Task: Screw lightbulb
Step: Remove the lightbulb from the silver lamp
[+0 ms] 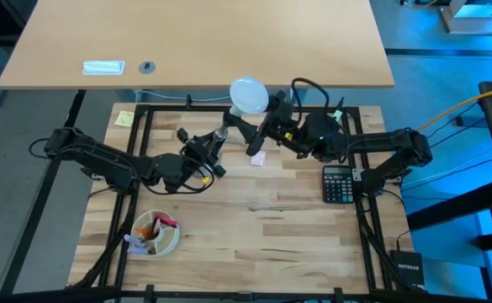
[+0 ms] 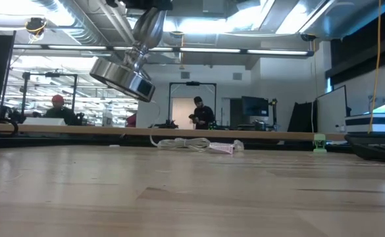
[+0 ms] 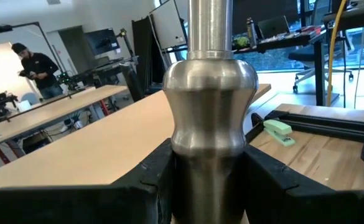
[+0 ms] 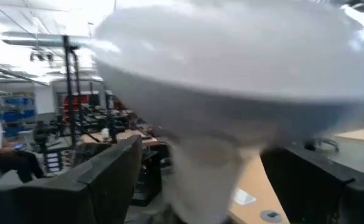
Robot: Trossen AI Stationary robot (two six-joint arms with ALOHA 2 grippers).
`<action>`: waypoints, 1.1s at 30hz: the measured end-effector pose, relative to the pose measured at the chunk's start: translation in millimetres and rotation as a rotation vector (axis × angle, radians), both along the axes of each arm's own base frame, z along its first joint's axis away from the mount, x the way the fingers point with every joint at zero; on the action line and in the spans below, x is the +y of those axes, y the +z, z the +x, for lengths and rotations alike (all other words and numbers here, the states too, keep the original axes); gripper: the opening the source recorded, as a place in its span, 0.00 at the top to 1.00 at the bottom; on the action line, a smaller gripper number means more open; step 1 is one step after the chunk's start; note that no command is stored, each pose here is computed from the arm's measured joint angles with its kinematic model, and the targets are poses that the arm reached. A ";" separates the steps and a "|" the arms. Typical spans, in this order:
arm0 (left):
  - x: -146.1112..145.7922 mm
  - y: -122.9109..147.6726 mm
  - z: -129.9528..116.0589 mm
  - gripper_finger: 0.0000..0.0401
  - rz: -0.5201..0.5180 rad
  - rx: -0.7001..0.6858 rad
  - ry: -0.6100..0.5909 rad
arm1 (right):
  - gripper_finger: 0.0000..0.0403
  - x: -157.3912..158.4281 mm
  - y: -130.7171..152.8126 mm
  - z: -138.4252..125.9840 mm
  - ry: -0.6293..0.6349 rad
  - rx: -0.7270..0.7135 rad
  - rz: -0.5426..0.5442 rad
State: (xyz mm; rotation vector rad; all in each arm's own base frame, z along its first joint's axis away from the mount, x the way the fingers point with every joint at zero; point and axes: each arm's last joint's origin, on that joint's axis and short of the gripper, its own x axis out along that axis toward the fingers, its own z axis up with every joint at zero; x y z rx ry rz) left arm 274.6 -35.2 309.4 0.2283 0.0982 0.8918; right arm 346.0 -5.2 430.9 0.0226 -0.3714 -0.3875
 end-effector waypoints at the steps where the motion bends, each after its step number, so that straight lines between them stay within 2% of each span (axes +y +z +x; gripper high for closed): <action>1: 0.0 0.0 0.0 0.69 0.001 0.000 0.000 | 0.19 -0.4 -0.5 0.2 -0.004 0.004 0.002; 4: -0.4 0.0 -0.1 0.69 0.007 0.009 -0.001 | 0.20 -2.9 -0.1 0.0 -0.009 0.000 0.001; 7: -0.6 0.0 -0.1 0.69 0.014 0.018 -0.002 | 0.25 -3.7 -0.1 0.1 -0.004 0.002 -0.004; 15: -5.1 1.1 -0.7 0.69 0.032 0.030 -0.018 | 0.60 -2.8 -1.5 0.8 0.003 0.032 -0.045; 20: -14.1 8.0 -4.3 0.69 0.056 0.015 -0.107 | 0.60 0.4 4.1 -4.7 0.104 0.034 -0.095; 23: -19.3 15.6 -9.2 0.69 0.065 -0.008 -0.242 | 0.60 4.6 11.5 -14.0 0.247 0.037 -0.139; 26: -24.7 20.9 -12.8 0.69 0.045 -0.041 -0.502 | 0.60 11.5 18.3 -24.1 0.493 0.032 -0.200; 30: -24.2 25.4 -10.0 0.69 -0.033 -0.064 -0.890 | 0.60 20.9 21.7 -31.0 0.829 0.019 -0.307; 33: -21.2 26.2 -6.0 0.69 -0.098 -0.065 -1.037 | 0.60 25.2 24.5 -32.0 0.981 0.036 -0.329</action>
